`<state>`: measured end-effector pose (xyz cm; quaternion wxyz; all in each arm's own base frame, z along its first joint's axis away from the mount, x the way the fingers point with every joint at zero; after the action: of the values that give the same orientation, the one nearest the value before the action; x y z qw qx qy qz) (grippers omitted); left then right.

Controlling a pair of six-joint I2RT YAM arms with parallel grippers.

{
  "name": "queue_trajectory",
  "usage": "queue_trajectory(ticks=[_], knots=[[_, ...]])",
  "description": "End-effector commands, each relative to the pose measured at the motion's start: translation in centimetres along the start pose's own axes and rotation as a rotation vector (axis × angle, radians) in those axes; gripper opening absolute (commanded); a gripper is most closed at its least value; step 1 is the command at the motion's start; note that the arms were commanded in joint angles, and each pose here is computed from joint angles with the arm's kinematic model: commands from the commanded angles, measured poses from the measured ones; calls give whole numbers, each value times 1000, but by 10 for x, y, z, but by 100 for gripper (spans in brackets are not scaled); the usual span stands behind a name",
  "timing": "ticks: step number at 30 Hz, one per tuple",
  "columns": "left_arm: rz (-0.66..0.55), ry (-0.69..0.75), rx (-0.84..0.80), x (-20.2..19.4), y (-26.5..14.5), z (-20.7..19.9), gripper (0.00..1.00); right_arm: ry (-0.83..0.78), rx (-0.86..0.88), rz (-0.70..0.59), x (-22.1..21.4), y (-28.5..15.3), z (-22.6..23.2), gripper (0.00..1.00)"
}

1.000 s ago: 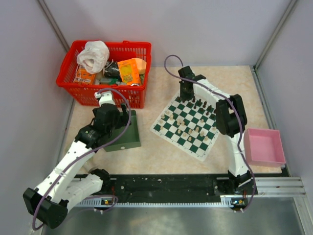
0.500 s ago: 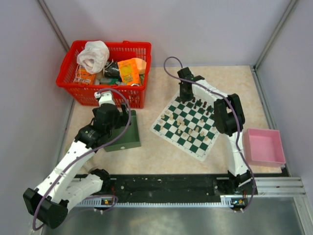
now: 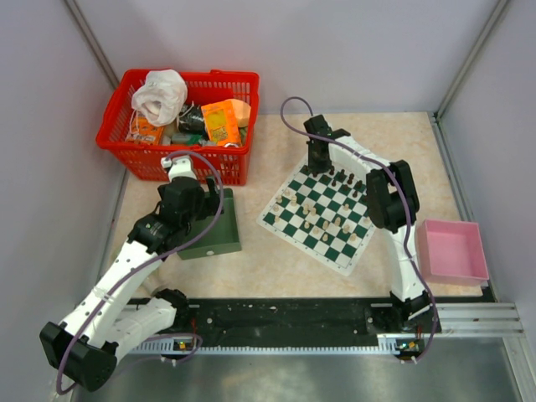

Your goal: Set up the chess pieces on the board

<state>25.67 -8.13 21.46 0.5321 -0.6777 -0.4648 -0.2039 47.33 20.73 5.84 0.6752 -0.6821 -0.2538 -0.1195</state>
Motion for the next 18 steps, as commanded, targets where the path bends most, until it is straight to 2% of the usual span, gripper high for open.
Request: queue_trajectory(ticks=[1, 12, 18], knots=[[-43, -20, -35, 13, -2, -8, 99, 1, -16, -35, 15, -4, -4, 19], [-49, -25, -42, 16, -4, -10, 99, 6, 21, -71, 29, -17, 1, 30], [-48, -29, -55, 18, -6, -12, 99, 10, 27, -118, 43, -46, -3, 41]])
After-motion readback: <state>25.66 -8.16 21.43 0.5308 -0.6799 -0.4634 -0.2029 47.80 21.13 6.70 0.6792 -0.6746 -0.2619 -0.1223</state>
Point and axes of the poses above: each gripper's point midway between its finger pads, its own y axis out along the fingers, its own z axis along the line the jaws close on, x = y × z, the point moved 2 cm from there along -y, back along the fingers, and after that the axes turned 12 degrees about -y, right-handed, at the moved point
